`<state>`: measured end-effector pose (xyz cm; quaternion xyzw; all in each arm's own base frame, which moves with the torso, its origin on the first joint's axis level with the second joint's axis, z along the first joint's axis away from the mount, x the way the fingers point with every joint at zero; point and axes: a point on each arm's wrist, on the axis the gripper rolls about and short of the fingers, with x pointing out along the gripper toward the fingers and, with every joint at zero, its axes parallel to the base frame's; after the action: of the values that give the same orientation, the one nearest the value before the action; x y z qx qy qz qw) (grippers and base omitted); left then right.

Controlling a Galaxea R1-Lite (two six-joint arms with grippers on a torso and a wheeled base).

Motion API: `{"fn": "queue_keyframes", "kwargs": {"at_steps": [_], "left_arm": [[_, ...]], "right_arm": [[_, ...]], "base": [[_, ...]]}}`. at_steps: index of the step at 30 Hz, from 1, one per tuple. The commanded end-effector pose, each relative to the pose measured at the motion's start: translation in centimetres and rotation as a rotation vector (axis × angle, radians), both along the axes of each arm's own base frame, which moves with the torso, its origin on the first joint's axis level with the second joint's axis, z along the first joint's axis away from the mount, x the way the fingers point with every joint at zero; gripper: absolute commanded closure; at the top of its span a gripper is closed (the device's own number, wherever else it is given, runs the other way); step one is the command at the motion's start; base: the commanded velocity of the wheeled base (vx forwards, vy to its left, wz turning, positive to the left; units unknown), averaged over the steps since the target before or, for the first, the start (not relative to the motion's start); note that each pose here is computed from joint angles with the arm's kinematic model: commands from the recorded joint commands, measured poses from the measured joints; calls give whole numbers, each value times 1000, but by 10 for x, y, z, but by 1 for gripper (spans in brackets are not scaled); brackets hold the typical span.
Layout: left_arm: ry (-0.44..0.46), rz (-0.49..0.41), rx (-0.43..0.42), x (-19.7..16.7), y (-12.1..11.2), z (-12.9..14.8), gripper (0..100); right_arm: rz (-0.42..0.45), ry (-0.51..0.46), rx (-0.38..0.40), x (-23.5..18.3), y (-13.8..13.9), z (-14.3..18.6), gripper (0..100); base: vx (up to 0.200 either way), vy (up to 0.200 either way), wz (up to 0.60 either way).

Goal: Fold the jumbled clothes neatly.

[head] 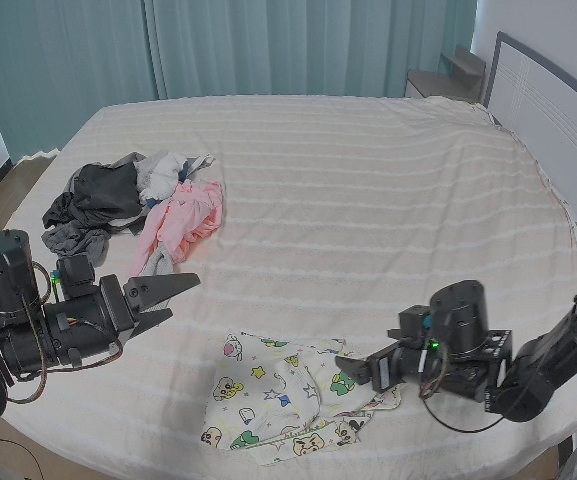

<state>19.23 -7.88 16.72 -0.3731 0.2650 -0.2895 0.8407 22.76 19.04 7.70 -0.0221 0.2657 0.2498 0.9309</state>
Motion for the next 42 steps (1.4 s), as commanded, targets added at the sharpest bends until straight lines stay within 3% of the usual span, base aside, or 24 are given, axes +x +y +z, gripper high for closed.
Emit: {"fn": "queue_keyframes", "kwargs": {"at_steps": [1, 7, 17, 23, 31, 34, 42], "left_arm": [[-4, 26, -5, -2, 6, 0, 0], [0, 28, -4, -2, 7, -1, 0], [4, 28, -2, -1, 6, -2, 0], [9, 26, -1, -1, 6, -3, 0], [10, 29, -1, 0, 7, -4, 0], [19, 31, 2, 1, 6, -5, 0], [20, 31, 3, 1, 6, -6, 0]], "right_arm": [[55, 60, -97, 6, 49, -38, 0], [117, 69, -147, -7, 77, -35, 0], [140, 55, -206, -10, 106, -43, 0], [159, -6, -227, 0, 121, -40, 0], [186, 32, -224, 1, 110, -51, 0], [213, 12, -204, 1, 110, -57, 0], [245, -80, -266, 13, 93, -72, 0]], "base": [[0, 0, 0], [0, 0, 0], [0, 0, 0], [0, 0, 0], [0, 0, 0], [0, 0, 0], [0, 0, 0]]}}
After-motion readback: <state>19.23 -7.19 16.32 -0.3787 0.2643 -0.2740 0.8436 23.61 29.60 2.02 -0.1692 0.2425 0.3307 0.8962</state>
